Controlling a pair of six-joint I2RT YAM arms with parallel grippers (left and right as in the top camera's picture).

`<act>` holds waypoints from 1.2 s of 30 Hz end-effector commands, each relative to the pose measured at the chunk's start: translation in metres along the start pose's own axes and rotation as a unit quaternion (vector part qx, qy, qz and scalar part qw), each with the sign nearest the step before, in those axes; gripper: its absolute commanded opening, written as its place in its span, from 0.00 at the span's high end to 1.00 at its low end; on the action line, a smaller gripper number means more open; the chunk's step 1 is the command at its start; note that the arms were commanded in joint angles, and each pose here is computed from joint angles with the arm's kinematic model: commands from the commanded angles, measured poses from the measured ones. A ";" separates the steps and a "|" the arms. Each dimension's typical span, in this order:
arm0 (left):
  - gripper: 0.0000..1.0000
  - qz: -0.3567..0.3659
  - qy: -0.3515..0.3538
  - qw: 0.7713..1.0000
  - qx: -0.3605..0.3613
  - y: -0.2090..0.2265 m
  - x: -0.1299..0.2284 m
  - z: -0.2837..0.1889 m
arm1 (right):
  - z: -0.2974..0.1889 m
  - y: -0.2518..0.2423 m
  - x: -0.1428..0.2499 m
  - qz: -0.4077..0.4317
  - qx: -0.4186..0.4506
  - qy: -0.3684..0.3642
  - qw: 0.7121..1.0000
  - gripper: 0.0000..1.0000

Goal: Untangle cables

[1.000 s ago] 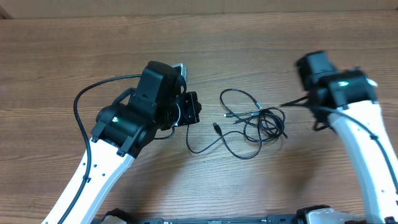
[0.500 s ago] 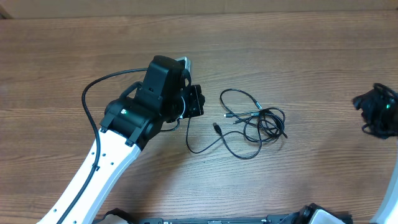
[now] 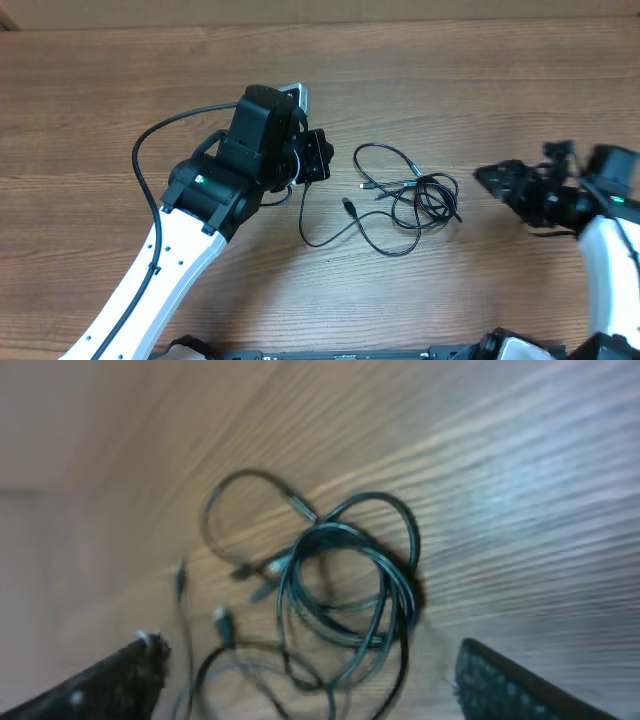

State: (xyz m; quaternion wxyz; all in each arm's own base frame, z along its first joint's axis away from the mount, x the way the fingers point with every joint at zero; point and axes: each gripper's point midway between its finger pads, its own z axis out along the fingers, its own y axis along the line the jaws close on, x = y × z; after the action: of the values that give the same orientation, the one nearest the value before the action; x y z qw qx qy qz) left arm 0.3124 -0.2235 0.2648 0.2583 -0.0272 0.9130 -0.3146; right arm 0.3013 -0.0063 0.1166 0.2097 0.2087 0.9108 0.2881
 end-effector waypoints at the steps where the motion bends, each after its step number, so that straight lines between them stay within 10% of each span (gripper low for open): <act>1: 0.92 0.010 -0.006 1.000 0.005 -0.003 -0.005 -0.002 | 0.019 -0.024 0.001 0.072 0.075 -0.012 0.994 0.08; 36: 0.95 0.006 -0.005 1.000 0.004 -0.003 -0.006 0.002 | 0.066 -0.016 0.030 -0.007 0.101 0.063 0.993 0.03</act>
State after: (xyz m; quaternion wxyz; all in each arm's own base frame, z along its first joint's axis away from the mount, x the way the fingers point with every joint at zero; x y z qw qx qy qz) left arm 0.3150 -0.2247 0.2639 0.2597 -0.0272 0.9125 -0.3150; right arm 0.3056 0.0251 0.0514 0.1325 0.2106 0.9455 0.2101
